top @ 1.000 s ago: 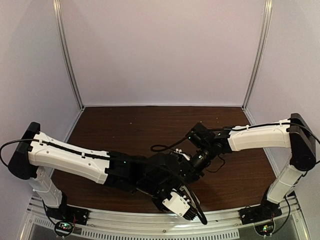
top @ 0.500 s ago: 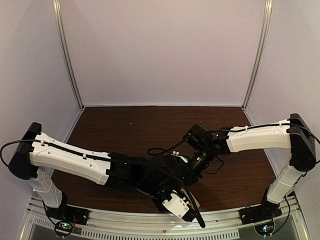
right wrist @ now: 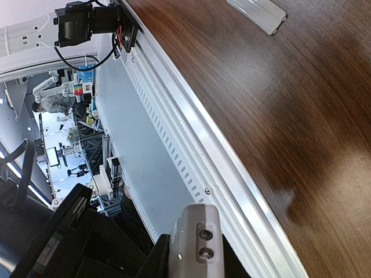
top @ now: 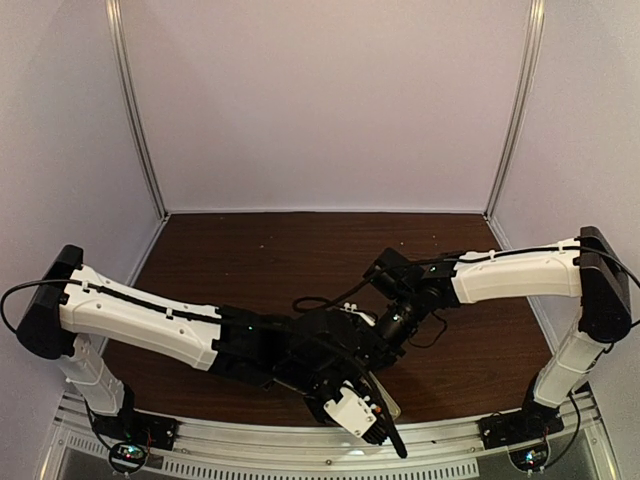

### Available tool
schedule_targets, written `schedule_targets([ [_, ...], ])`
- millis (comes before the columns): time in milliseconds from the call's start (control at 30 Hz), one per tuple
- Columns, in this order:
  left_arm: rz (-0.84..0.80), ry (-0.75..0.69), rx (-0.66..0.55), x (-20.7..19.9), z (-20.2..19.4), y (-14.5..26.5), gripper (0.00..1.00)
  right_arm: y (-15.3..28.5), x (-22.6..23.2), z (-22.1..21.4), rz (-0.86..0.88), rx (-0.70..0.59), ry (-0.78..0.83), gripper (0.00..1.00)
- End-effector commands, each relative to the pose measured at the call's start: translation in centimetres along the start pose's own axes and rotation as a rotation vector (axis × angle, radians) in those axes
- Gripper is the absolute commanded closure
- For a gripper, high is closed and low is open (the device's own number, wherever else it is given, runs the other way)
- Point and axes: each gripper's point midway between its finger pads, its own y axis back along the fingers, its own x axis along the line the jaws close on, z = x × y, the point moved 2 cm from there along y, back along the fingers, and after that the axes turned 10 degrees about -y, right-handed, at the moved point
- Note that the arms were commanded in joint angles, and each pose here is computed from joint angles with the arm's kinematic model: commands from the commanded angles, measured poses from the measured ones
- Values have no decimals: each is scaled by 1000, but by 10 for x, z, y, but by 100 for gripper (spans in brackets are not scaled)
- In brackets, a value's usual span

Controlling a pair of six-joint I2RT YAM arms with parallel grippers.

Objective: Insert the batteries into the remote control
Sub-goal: Place the battery in the battery compartment.

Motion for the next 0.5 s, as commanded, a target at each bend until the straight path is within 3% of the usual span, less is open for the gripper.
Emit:
schedule_targets([
  [0, -12, 1, 3, -7, -6, 1, 84, 1, 13, -1, 23, 17, 26, 100],
  [467, -12, 7, 2, -7, -6, 4, 73, 0, 11, -1, 24, 24, 22, 100],
])
